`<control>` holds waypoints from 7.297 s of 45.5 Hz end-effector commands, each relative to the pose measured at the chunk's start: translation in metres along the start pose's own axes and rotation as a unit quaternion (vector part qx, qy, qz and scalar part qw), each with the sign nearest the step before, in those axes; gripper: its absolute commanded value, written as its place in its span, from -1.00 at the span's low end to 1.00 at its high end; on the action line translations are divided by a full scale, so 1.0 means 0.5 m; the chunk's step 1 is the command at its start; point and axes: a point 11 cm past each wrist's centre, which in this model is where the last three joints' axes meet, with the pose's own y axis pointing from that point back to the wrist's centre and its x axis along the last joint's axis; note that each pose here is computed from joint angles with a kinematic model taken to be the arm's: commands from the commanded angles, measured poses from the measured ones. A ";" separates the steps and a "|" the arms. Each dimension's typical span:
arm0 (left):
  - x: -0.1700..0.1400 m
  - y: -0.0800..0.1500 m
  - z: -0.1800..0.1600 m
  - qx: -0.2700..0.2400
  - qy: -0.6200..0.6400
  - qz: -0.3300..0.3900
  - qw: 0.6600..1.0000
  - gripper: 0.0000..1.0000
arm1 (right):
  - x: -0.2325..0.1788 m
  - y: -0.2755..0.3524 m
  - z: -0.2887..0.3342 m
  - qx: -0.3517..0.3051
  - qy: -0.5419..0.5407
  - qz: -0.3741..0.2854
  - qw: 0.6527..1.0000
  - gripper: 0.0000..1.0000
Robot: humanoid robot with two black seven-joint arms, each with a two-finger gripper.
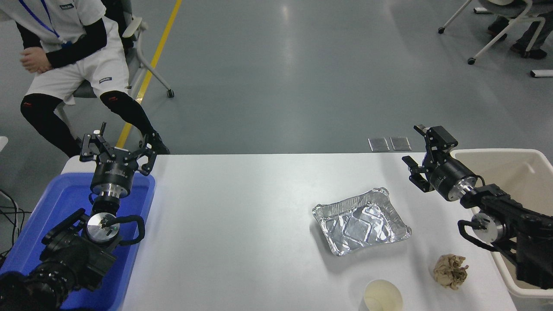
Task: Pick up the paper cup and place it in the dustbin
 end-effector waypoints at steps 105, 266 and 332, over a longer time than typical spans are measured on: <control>0.000 0.000 0.000 0.000 0.000 0.000 1.000 0.98 | -0.082 0.100 -0.484 -0.345 0.576 -0.343 0.657 1.00; 0.000 0.000 0.001 0.000 0.000 0.000 1.000 0.98 | -0.288 0.177 0.006 -0.460 0.377 -0.517 0.617 1.00; 0.000 0.000 0.001 0.000 0.000 0.000 1.000 0.98 | -0.302 0.162 0.070 -0.437 0.356 -0.458 0.688 0.94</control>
